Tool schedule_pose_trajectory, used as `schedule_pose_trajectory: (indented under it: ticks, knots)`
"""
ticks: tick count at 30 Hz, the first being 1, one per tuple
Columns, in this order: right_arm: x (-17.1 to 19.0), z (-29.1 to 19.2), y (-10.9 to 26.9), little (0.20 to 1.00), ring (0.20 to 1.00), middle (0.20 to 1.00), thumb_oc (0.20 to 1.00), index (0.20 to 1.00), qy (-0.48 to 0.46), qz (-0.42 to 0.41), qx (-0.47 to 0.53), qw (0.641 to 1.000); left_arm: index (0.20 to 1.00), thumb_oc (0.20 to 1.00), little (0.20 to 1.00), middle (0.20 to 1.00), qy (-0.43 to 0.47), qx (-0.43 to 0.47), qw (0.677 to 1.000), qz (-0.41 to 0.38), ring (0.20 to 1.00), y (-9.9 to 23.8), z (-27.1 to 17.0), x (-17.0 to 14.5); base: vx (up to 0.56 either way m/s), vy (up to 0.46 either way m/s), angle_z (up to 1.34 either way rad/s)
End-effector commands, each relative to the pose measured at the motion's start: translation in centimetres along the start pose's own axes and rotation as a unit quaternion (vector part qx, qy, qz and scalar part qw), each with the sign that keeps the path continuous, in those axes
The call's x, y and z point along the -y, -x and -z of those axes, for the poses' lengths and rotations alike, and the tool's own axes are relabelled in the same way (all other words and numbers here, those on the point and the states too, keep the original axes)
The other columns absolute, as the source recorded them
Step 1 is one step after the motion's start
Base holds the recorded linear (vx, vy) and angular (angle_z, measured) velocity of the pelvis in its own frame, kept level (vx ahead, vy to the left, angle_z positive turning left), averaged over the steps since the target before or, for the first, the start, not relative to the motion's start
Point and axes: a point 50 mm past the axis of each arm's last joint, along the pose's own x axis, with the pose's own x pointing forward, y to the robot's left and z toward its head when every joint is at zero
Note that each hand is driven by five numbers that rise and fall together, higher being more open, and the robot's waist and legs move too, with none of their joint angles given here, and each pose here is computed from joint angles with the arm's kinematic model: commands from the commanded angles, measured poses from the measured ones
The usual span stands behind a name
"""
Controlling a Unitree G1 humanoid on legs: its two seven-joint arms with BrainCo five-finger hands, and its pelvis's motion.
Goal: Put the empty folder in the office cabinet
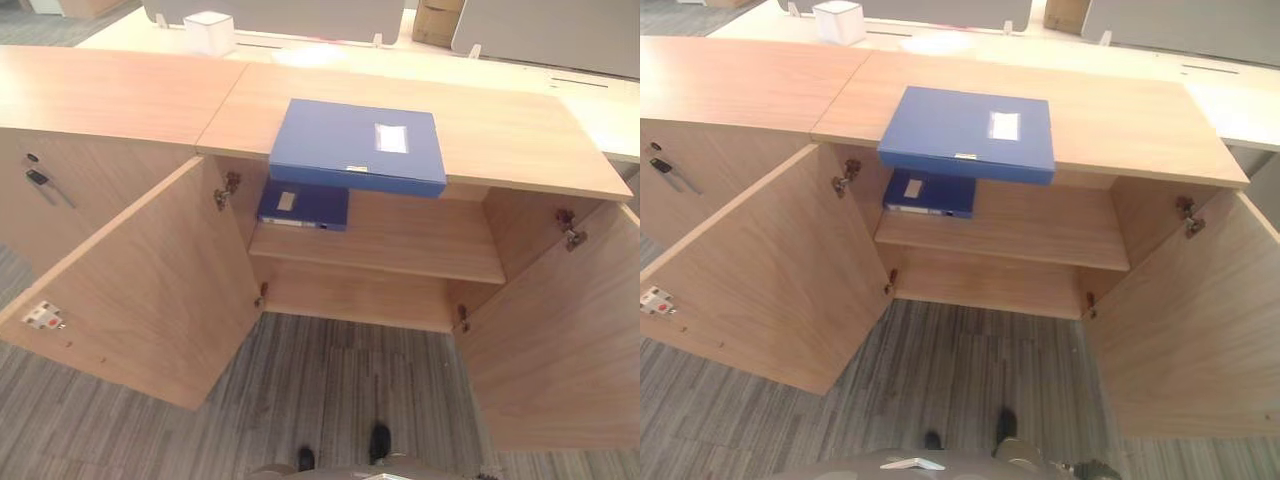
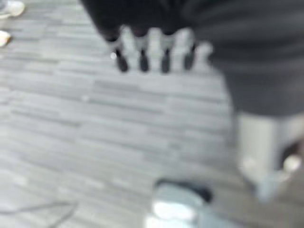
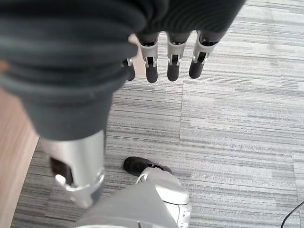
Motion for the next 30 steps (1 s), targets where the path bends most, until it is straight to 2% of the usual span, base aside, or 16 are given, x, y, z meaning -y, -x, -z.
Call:
schedule_pose_trajectory:
  ticks: [1,6,13,14,15,23,24,30]
  knots:
    - [3.5,-2.0,0.3,1.0,1.0,1.0,1.0,1.0,-0.017,0.043,0.024,0.999,1.0,1.0,1.0,1.0,-0.017,0.003,0.998,-0.058,1.0,0.5,-1.9,-4.8,0.06,-0.086,0.01]
    - [5.2,-2.1,0.6,1.0,1.0,1.0,1.0,1.0,-0.029,0.062,0.032,0.997,1.0,1.0,1.0,1.0,-0.001,0.015,0.998,-0.062,1.0,0.9,-2.0,-6.4,0.08,-0.158,-0.17]
    - [6.7,-2.6,0.9,1.0,1.0,1.0,1.0,1.0,-0.03,0.078,0.045,0.995,1.0,1.0,1.0,1.0,0.066,0.099,0.99,-0.08,1.0,1.6,-6.1,-8.3,0.0,-0.089,-0.07]
    - [6.6,-2.6,0.9,1.0,1.0,1.0,1.0,1.0,0.0,0.082,0.038,0.996,1.0,1.0,1.0,1.0,0.048,0.177,0.982,-0.049,1.0,1.8,-11.8,-5.2,0.06,-0.014,0.16]
    - [6.2,-2.6,0.8,1.0,1.0,1.0,1.0,1.0,0.004,0.081,0.036,0.996,1.0,1.0,1.0,1.0,0.042,0.204,0.977,-0.039,1.0,2.0,-14.3,-2.4,0.08,-0.008,0.17]
    - [6.2,-1.1,0.8,1.0,1.0,1.0,1.0,1.0,-0.015,0.092,0.019,0.995,1.0,1.0,1.0,1.0,0.09,0.263,0.96,-0.022,1.0,2.6,-15.1,-1.4,0.11,0.067,-0.3]
    - [5.8,-0.7,0.7,1.0,1.0,1.0,1.0,1.0,-0.013,0.089,0.014,0.996,1.0,1.0,1.0,1.0,0.11,0.297,0.948,-0.016,1.0,3.3,-15.9,-1.4,0.04,0.043,0.14]
    - [5.4,0.7,0.6,1.0,1.0,1.0,1.0,1.0,-0.008,0.079,-0.008,0.997,1.0,1.0,1.0,1.0,0.154,0.352,0.923,-0.015,1.0,4.9,-16.8,-2.2,0.07,0.06,-0.03]
